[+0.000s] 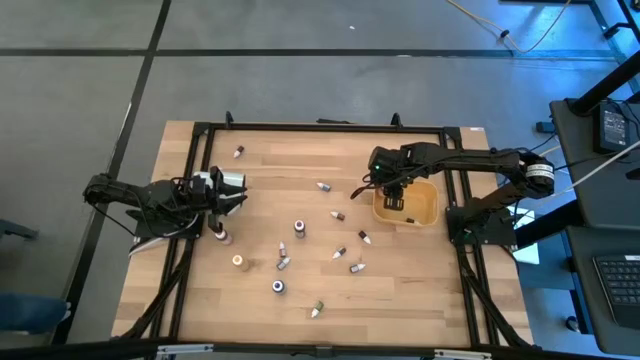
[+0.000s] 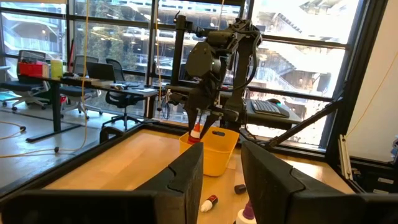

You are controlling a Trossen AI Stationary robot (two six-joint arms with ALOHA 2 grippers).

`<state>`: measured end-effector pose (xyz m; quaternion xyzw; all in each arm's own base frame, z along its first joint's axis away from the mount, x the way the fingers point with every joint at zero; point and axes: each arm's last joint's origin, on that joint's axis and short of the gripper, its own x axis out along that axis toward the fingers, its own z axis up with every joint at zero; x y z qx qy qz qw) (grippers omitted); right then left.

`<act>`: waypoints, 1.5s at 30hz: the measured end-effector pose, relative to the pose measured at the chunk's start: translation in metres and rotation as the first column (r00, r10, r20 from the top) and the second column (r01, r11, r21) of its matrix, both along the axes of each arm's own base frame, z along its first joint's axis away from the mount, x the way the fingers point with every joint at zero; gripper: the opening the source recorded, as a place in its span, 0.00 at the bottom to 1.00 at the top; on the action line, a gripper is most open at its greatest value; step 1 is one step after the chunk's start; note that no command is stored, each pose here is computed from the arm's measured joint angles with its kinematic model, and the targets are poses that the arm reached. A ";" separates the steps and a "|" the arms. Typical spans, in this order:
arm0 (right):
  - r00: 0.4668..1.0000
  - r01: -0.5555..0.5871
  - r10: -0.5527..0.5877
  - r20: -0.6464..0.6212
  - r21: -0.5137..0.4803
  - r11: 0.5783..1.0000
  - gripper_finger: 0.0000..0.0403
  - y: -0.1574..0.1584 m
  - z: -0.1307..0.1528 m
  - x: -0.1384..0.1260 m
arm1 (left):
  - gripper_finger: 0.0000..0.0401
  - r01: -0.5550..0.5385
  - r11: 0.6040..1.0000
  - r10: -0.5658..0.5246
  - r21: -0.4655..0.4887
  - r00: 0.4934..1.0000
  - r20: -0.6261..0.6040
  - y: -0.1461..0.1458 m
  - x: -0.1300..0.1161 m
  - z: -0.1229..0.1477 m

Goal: Pick & Place food coloring
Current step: Put the orange food coloring into the yellow bin

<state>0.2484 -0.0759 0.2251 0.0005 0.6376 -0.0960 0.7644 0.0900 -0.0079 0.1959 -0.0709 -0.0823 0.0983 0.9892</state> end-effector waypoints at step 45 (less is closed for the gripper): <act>1.000 -0.001 0.001 -0.006 0.001 1.000 0.36 0.000 0.000 0.000 | 0.27 -0.001 1.000 0.001 0.000 1.000 0.000 0.000 0.000 0.000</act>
